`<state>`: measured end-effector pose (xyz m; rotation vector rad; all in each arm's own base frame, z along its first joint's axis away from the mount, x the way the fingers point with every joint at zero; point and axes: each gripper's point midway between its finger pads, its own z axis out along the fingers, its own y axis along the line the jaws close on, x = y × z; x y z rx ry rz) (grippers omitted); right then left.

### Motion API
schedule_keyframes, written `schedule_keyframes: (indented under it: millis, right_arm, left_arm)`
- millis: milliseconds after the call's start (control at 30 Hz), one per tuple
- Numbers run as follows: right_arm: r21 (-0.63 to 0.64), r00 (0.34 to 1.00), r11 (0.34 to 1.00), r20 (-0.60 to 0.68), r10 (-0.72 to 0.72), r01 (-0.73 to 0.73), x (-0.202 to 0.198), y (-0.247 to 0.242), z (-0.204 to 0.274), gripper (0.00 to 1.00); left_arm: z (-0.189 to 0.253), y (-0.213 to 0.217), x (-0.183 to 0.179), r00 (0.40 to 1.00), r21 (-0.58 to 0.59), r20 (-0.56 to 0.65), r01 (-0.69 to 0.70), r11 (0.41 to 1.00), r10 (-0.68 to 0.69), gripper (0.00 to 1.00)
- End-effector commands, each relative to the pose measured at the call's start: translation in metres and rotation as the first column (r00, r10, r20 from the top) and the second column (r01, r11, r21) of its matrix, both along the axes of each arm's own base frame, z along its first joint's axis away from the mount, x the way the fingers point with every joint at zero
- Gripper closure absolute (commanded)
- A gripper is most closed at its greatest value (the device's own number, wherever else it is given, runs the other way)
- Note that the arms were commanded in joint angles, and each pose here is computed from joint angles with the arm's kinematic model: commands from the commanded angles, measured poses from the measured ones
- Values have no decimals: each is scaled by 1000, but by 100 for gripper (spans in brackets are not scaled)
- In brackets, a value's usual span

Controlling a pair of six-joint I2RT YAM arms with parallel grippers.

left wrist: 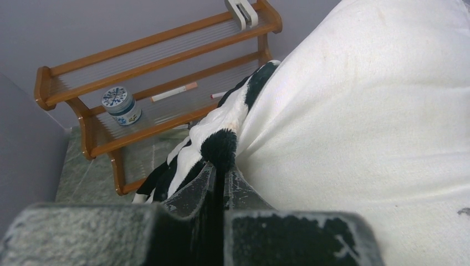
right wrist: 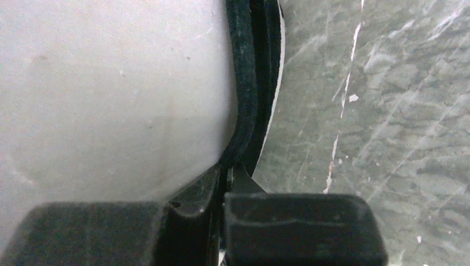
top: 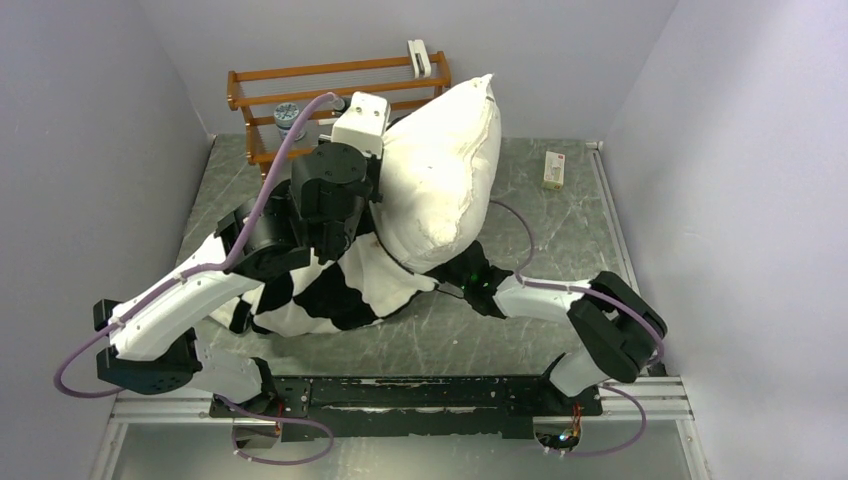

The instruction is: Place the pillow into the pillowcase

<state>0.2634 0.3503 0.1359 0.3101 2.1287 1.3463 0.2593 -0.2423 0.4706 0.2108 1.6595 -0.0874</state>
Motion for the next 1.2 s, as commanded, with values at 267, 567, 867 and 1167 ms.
schedule_keyframes:
  millis: [267, 567, 867, 1167]
  right_arm:
    - [-74, 832, 960, 520, -192, 268, 22, -74, 235, 100]
    - [-14, 668, 895, 670, -323, 447, 2, -146, 327, 100]
    - [-61, 620, 868, 725, -300, 492, 5, -156, 338, 100]
    - [51, 553, 901, 774, -308, 431, -7, -152, 366, 100]
  left_arm:
    - [24, 19, -1, 995, -123, 78, -55, 991, 65, 95]
    - [13, 27, 1, 990, -70, 59, -123, 990, 128, 95]
    - [4, 22, 4, 990, -26, 35, -137, 990, 138, 95]
    - [6, 16, 4, 993, -55, 37, -114, 992, 116, 95]
